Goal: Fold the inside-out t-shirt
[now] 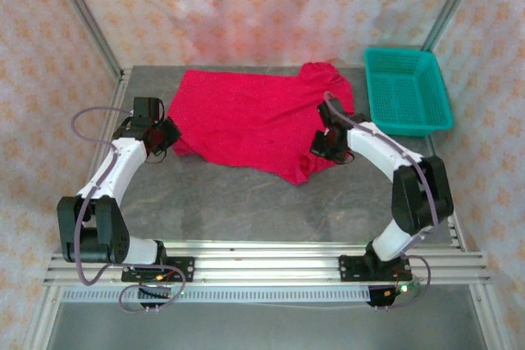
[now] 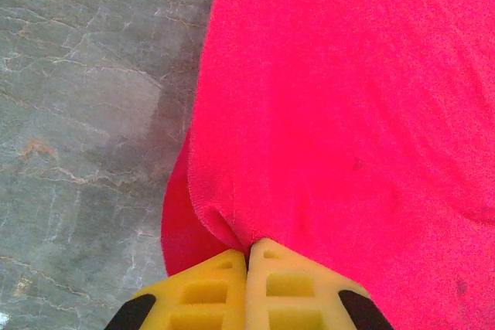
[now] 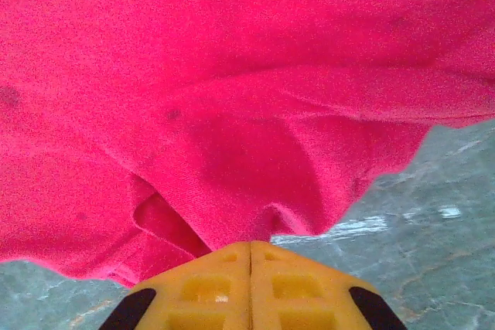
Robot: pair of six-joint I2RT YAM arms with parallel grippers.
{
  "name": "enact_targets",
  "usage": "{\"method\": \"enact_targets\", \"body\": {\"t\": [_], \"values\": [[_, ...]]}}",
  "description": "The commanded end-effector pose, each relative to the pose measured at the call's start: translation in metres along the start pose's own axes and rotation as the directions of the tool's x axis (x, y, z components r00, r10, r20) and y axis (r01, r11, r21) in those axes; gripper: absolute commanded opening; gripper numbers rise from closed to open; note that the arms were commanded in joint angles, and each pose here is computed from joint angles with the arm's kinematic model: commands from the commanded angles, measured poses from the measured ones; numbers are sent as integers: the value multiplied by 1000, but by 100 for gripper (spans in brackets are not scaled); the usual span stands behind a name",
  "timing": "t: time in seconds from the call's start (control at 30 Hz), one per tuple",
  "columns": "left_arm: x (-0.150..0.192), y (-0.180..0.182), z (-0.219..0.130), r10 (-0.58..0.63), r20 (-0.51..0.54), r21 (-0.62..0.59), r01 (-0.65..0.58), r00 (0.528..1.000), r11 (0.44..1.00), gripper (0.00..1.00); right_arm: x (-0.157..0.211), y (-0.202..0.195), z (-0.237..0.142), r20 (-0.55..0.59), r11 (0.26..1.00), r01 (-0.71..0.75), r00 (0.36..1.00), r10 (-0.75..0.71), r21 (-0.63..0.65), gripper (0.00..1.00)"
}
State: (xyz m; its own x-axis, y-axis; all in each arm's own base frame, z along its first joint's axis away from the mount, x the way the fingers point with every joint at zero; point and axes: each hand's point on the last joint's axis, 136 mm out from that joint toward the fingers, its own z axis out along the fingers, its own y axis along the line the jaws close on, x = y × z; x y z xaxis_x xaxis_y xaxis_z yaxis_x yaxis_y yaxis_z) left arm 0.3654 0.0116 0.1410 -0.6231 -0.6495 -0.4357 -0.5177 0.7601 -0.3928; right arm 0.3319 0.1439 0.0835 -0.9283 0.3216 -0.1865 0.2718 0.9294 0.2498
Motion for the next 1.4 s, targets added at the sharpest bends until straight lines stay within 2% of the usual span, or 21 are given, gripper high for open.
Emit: {"method": "enact_targets", "body": {"t": [0.0,0.13,0.3,0.43,0.53,0.6,0.67,0.77,0.87,1.1,1.37], "values": [[1,3,-2,34,12,-18,-34,999,999,0,11,17,8,-51,999,31,998,-32,-22,15],[3,5,-2,31,13,-19,-30,999,999,0,17,26,27,-83,999,8,996,-11,-37,26],[1,2,-2,30,8,-14,-30,1000,999,0,11,56,42,-87,997,7,996,-14,-83,29],[0,0,-3,27,13,-8,-27,1000,1000,0,8,93,47,-89,981,-1,996,-17,-192,29],[1,2,-2,28,11,-12,-27,1000,1000,0,5,105,46,-82,972,-5,997,-14,-235,41],[2,3,0,29,8,-15,-28,1000,999,0,0,89,44,-48,989,24,998,-31,-143,50],[3,3,1,30,3,-17,-29,1000,999,0,-7,58,41,0,998,56,998,-56,26,54],[3,4,2,33,2,-18,-33,999,999,0,-17,17,33,56,970,78,994,-94,230,54],[2,4,2,39,3,-24,-39,999,999,0,-17,-7,28,72,950,74,992,-101,303,52],[1,5,0,46,5,-33,-46,999,998,0,-16,-10,14,59,942,130,986,-155,309,31],[2,7,0,47,6,-38,-47,999,998,0,-13,20,-16,100,930,221,960,-260,292,35]]}}
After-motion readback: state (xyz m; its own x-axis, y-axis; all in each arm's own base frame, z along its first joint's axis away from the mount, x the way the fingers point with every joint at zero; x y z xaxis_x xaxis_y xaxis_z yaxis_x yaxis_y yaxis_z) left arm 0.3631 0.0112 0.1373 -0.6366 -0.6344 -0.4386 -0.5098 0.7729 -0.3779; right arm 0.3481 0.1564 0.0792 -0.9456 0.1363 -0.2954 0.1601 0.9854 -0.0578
